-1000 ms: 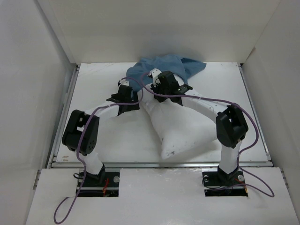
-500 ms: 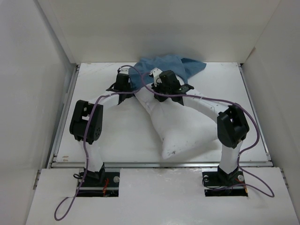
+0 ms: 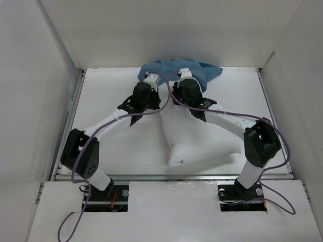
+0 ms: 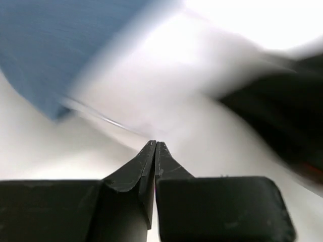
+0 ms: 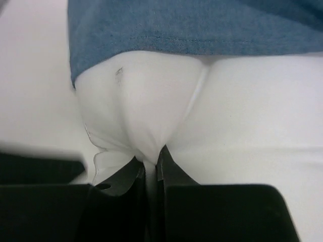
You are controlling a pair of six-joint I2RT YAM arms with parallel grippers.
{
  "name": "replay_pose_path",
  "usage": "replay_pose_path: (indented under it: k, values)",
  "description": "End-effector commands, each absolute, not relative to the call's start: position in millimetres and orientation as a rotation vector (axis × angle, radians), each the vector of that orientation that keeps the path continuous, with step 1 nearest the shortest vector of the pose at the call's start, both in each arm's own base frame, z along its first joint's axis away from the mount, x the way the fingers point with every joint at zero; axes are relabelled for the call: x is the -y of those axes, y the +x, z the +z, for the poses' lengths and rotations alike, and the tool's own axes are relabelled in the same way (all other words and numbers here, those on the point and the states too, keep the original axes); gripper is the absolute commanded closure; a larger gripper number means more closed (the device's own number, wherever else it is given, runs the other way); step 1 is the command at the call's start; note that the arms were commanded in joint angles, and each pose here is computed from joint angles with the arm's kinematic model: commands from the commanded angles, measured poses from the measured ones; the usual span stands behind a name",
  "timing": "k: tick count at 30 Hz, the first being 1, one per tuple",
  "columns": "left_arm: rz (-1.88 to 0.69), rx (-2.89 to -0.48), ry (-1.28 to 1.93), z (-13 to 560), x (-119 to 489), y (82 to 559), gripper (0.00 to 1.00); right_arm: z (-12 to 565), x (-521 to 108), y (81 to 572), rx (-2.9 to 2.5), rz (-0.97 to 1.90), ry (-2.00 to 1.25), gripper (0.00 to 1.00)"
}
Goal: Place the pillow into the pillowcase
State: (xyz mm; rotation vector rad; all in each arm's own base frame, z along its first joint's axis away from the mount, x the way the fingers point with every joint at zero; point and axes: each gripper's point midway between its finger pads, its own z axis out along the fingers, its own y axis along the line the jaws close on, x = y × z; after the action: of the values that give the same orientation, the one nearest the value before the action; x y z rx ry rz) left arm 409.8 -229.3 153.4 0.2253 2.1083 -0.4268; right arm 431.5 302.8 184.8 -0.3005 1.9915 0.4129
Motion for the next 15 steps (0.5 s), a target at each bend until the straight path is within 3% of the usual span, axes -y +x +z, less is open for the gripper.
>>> replay_pose_path:
  k: [1, 8, 14, 15]
  values:
    - [-0.690, -1.910, 0.352, 241.1, 287.0, 354.1, 1.00, 311.9, -284.2, 458.2, -1.569, 0.579, 0.123, 1.00]
    - [-0.786, -1.871, 0.466, 275.9, 314.6, 284.2, 1.00, 389.6, -240.3, 468.1, -1.262, 0.571, 0.435, 1.00]
    - [-0.540, -1.941, 0.163, 278.3, 265.3, 323.2, 1.00, 371.1, -265.0, 453.5, -1.399, 0.619, 0.162, 1.00]
    - [-0.491, -1.951, 0.092, 278.3, 245.7, 335.6, 0.95, 357.3, -267.6, 443.6, -1.429, 0.624, 0.096, 1.00]
